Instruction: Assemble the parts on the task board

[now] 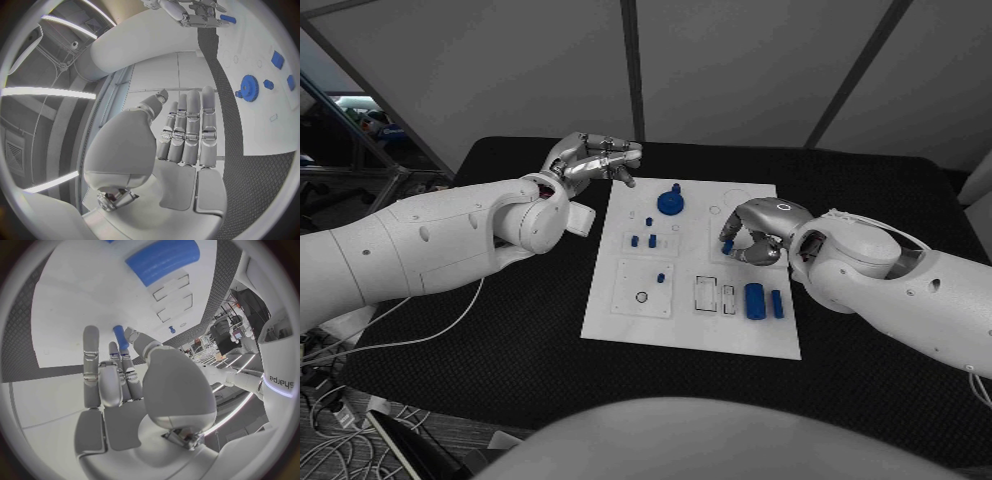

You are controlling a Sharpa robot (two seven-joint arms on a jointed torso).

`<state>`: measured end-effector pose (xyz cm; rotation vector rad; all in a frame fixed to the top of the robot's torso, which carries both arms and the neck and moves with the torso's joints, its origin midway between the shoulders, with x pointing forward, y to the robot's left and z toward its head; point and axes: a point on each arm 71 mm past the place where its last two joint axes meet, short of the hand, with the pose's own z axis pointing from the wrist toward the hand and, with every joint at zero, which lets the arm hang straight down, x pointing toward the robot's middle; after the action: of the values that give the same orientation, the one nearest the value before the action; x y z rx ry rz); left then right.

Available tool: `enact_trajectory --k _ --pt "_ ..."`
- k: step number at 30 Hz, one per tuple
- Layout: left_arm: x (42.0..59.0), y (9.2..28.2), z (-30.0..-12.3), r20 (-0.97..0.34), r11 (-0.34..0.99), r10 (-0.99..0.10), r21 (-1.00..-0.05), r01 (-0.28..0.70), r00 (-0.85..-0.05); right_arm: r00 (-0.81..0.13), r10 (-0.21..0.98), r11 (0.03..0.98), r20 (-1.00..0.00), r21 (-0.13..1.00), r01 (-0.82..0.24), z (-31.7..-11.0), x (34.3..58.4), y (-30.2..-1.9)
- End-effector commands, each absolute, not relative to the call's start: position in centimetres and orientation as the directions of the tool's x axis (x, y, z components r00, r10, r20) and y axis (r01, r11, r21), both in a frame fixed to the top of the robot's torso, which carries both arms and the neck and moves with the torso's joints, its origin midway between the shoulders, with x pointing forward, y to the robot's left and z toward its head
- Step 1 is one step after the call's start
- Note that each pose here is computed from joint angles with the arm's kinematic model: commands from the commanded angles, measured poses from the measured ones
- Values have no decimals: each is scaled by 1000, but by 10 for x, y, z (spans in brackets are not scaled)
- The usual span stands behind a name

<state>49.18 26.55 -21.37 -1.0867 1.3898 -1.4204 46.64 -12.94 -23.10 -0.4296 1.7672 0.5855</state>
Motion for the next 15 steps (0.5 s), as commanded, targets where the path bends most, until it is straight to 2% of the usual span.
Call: enact_trajectory --k 1,15 --pt "492 264 -212 29 -32 -961 -999 6 -273 -269 -12 807 -963 150 -572 -232 466 -128" --pt "492 264 -212 29 -31 -961 -1000 4 -273 -250 4 809 -968 150 -569 -233 467 -125"
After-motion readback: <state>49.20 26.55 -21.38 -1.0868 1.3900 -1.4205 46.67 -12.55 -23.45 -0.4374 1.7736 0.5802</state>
